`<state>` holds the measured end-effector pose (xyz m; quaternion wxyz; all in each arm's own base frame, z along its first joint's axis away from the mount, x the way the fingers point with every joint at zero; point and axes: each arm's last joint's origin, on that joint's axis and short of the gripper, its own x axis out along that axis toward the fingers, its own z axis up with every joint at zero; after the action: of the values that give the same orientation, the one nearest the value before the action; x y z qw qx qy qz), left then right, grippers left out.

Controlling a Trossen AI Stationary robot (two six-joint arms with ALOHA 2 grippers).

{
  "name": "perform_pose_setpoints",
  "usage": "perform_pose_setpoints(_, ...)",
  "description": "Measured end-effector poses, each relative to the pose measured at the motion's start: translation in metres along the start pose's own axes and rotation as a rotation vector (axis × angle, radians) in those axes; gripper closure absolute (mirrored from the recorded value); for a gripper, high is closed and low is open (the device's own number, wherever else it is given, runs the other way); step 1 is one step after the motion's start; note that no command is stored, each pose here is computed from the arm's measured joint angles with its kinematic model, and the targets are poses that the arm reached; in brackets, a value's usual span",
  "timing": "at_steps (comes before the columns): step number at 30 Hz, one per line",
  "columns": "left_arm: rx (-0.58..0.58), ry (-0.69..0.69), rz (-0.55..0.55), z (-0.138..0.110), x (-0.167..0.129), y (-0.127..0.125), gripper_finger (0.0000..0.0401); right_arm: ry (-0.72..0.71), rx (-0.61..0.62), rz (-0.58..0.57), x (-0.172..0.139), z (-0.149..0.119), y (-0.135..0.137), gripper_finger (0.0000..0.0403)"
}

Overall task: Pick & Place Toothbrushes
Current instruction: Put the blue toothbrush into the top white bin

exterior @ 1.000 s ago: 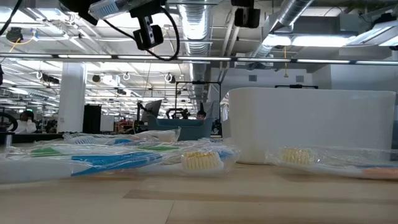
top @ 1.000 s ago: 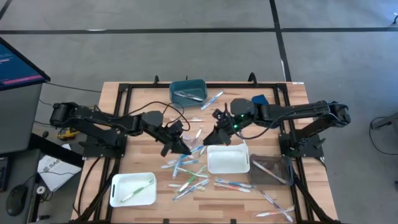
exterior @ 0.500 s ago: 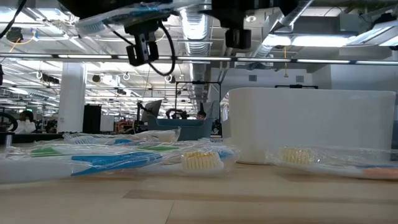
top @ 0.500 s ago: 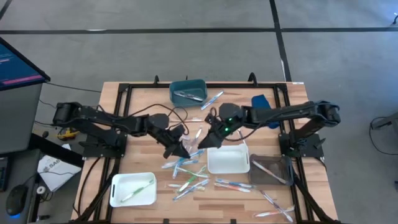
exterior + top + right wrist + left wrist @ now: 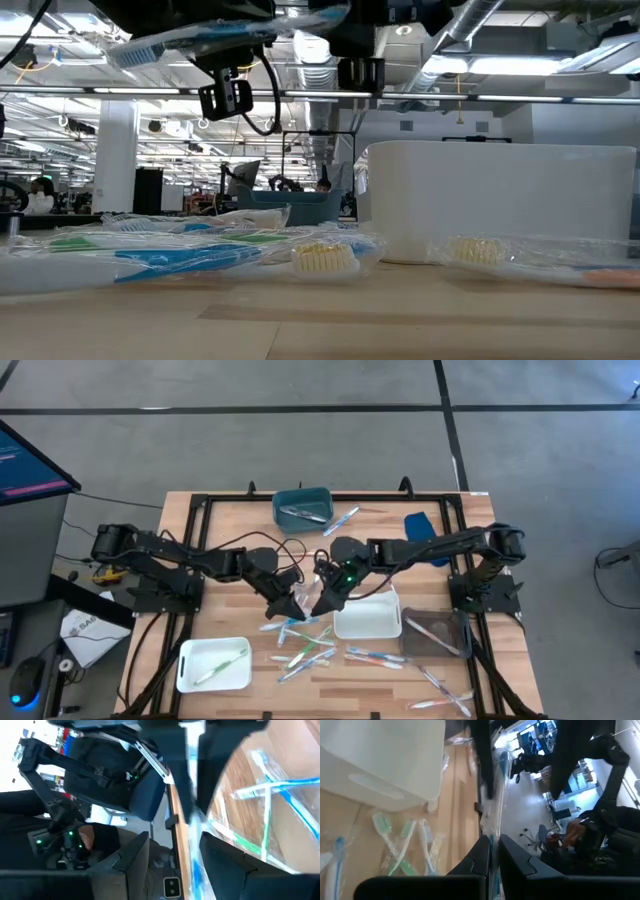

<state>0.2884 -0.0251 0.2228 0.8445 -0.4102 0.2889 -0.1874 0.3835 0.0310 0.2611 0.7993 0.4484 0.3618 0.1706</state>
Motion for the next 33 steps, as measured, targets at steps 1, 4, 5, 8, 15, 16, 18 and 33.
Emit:
perform_pose_setpoints(1,-0.001,0.001,-0.002,-0.0004,0.0003,-0.0006,0.039,0.005,-0.006,-0.006,0.0002,-0.0007,-0.0004,0.023)
perform_pose_setpoints(4,-0.006,0.007,-0.005,-0.0017,0.0011,-0.0018,0.039,0.025,-0.003,-0.026,0.0,-0.0027,-0.0028,0.023)
perform_pose_setpoints(5,-0.012,0.017,-0.016,-0.0022,0.0014,-0.0025,0.039,0.031,0.005,-0.032,-0.0005,-0.0031,-0.0036,0.023)
perform_pose_setpoints(8,-0.02,0.039,-0.034,-0.0034,0.0017,-0.0036,0.039,0.021,0.006,-0.031,-0.0041,-0.001,-0.0038,0.023)
perform_pose_setpoints(15,-0.02,0.031,-0.025,-0.0036,0.0021,-0.0037,0.039,0.022,0.003,-0.029,-0.004,-0.0014,-0.003,0.023)
perform_pose_setpoints(16,-0.02,0.025,-0.02,-0.0035,0.0021,-0.0035,0.039,0.026,0.0,-0.028,-0.0033,-0.0024,-0.0024,0.023)
perform_pose_setpoints(18,-0.02,0.012,-0.008,-0.003,0.002,-0.003,0.039,0.026,-0.001,-0.027,-0.0031,-0.0025,-0.0021,0.023)
perform_pose_setpoints(33,-0.025,-0.005,0.006,-0.0003,0.0002,-0.0005,0.039,0.023,0.0,-0.03,-0.0033,-0.0022,-0.0025,0.0257)
